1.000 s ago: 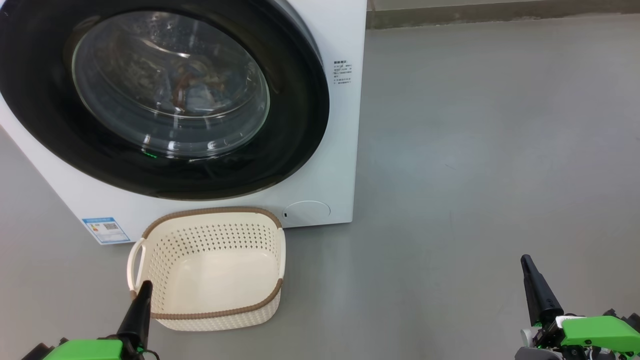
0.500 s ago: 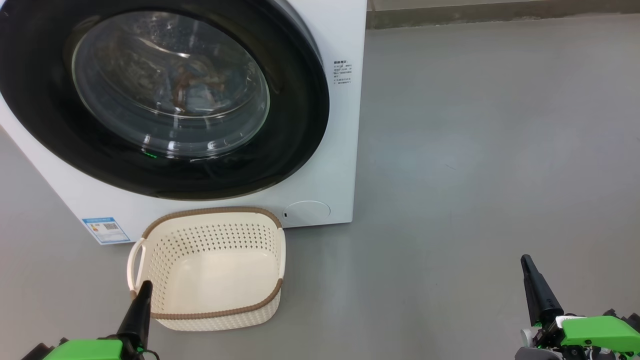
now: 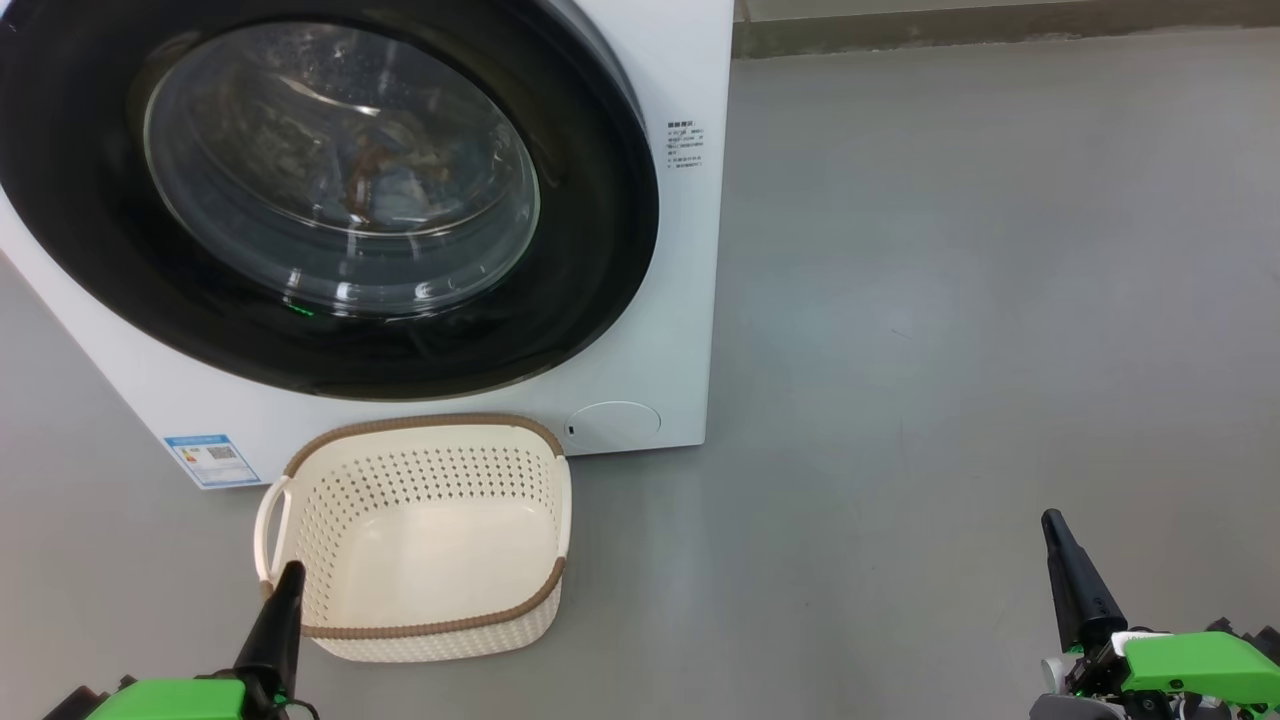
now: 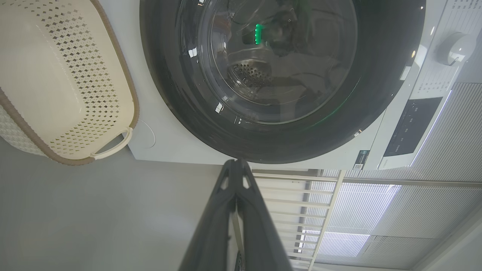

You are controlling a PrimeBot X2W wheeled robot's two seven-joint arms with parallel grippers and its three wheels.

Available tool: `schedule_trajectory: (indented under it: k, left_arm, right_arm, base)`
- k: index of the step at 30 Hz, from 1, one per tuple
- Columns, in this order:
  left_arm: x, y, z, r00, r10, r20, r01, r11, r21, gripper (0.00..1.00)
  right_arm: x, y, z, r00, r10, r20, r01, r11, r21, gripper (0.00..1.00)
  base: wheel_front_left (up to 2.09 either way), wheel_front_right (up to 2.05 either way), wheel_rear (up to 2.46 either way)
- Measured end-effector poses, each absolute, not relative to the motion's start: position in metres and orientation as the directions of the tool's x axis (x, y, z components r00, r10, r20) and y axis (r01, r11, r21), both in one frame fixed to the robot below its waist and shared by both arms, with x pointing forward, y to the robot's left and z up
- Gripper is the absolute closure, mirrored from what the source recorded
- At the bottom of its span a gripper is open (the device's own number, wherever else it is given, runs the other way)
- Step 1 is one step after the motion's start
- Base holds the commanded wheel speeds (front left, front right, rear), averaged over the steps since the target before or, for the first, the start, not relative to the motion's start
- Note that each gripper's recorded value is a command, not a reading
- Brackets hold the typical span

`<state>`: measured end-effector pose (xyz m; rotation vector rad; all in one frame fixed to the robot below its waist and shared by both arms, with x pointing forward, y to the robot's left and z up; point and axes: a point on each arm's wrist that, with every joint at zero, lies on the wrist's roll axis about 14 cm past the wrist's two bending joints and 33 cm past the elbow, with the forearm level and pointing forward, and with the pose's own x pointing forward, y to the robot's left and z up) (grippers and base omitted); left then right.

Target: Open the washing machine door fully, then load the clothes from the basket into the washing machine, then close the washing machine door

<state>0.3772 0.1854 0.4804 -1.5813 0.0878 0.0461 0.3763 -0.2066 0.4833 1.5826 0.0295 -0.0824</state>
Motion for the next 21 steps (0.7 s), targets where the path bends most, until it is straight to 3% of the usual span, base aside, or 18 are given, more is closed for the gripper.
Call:
schedule_trajectory:
  k: [21]
  left_arm:
    - [0.3773,0.1854,0.4803,0.996,-0.027,-0.085,-0.085,-0.011,-0.996,1.0]
  right_arm:
    - [0.3763,-0.2066,0.4833,0.997,-0.033,-0.071,0.071,-0.014,0.997,1.0]
  base:
    - [0.0,0.0,0.0]
